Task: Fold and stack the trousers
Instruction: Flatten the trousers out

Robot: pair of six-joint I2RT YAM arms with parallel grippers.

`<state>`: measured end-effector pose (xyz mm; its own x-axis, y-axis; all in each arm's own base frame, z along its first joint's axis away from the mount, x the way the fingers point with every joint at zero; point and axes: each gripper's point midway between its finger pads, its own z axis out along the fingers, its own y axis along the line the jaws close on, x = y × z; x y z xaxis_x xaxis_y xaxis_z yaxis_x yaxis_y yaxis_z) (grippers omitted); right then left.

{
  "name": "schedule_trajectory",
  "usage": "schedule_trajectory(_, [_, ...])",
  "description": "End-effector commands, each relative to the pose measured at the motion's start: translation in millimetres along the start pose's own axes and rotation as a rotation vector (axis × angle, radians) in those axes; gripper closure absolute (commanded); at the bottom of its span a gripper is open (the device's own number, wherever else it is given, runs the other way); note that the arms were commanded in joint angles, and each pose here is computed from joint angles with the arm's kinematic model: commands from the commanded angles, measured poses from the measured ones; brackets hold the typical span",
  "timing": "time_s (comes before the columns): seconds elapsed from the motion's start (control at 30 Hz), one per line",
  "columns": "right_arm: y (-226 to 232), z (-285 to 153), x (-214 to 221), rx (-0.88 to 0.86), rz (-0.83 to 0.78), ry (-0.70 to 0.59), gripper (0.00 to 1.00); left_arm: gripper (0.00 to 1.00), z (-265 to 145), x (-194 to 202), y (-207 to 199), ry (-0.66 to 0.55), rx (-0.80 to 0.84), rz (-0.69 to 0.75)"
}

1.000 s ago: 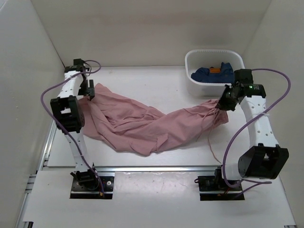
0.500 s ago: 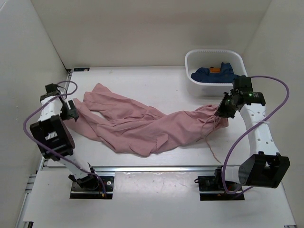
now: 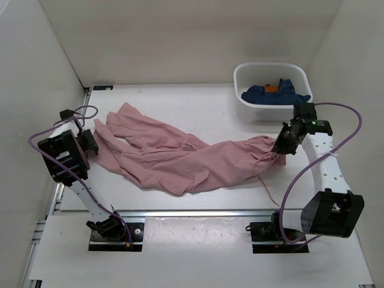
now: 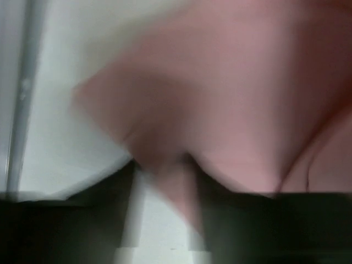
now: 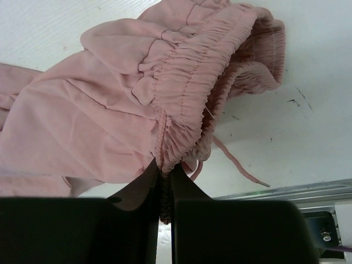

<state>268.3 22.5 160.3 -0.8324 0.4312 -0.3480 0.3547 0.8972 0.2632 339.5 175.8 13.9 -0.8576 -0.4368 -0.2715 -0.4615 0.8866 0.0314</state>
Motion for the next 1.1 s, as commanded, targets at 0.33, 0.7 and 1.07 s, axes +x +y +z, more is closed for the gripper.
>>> schedule_trajectory(0.33, [-30,-73,11,0.133,0.168,-0.045,1.0,0.86,-81,92,107,-0.002,-0.28,-0.22])
schedule_trajectory(0.7, [-136,-60,117,0.612,0.608,-0.172,0.01,0.27,-94,171,130,0.123,-0.374,-0.325])
schedule_trajectory(1.07, [-78,-54,5,0.35,0.374,-0.262,0.01,0.0,-137,67,-7,-0.094,0.101,-0.012])
